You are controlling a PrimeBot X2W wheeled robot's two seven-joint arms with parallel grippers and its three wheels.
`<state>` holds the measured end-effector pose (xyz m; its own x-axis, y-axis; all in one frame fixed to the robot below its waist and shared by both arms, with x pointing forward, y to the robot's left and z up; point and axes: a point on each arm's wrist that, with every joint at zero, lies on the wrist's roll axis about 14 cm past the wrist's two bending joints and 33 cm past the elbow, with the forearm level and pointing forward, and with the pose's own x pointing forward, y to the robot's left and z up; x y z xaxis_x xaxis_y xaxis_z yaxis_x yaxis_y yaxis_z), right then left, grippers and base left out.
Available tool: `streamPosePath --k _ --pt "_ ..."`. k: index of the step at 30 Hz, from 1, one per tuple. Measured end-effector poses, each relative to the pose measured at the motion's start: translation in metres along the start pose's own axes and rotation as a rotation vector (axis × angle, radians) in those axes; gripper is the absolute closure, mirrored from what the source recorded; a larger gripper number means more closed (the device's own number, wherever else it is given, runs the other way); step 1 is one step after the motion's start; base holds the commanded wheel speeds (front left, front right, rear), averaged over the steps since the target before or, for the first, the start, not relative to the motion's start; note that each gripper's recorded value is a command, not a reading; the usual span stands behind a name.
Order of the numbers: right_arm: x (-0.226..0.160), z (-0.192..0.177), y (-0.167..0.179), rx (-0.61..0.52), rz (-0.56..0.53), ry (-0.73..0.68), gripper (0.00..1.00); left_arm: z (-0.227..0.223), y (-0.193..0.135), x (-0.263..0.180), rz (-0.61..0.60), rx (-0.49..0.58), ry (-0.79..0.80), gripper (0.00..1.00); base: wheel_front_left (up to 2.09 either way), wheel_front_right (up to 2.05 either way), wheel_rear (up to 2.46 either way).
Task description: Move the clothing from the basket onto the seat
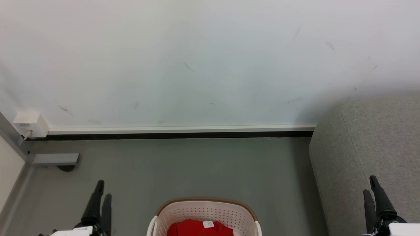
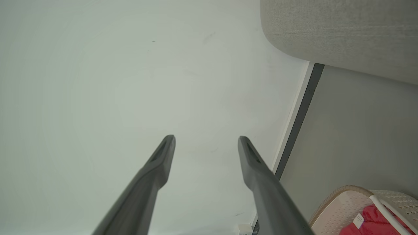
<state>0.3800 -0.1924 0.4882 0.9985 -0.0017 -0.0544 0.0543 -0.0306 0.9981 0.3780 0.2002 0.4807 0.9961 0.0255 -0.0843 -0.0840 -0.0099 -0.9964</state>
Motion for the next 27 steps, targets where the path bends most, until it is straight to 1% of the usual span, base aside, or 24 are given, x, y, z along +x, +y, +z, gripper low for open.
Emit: streamPosePath --k 6,9,11,17,25,27 --pt "0.002 -0.005 0.010 -0.002 0.032 0.001 0.00 0.004 -0.006 0.001 -0.018 0.024 -0.030 0.00 0.00 0.00 0.00" --pt "0.003 -0.006 0.015 -0.010 0.047 -0.005 0.00 0.008 -0.013 0.001 -0.038 0.054 -0.047 0.00 0.00 0.00 0.00" --pt "0.003 -0.008 0.019 -0.026 0.057 -0.003 0.00 0.010 -0.016 0.002 -0.047 0.091 -0.054 0.00 0.00 0.00 0.00" --pt "0.005 -0.015 0.026 -0.126 0.080 0.012 0.00 0.014 -0.026 0.002 -0.072 0.192 -0.081 0.00 0.00 0.00 0.00" --pt "0.005 -0.020 0.033 -0.290 0.105 0.019 0.00 0.015 -0.034 0.003 -0.090 0.357 -0.099 0.00 0.00 0.00 0.00" --pt "0.005 -0.022 0.034 -0.335 0.109 0.023 0.00 0.014 -0.036 0.003 -0.096 0.416 -0.101 0.00 0.00 0.00 0.00"
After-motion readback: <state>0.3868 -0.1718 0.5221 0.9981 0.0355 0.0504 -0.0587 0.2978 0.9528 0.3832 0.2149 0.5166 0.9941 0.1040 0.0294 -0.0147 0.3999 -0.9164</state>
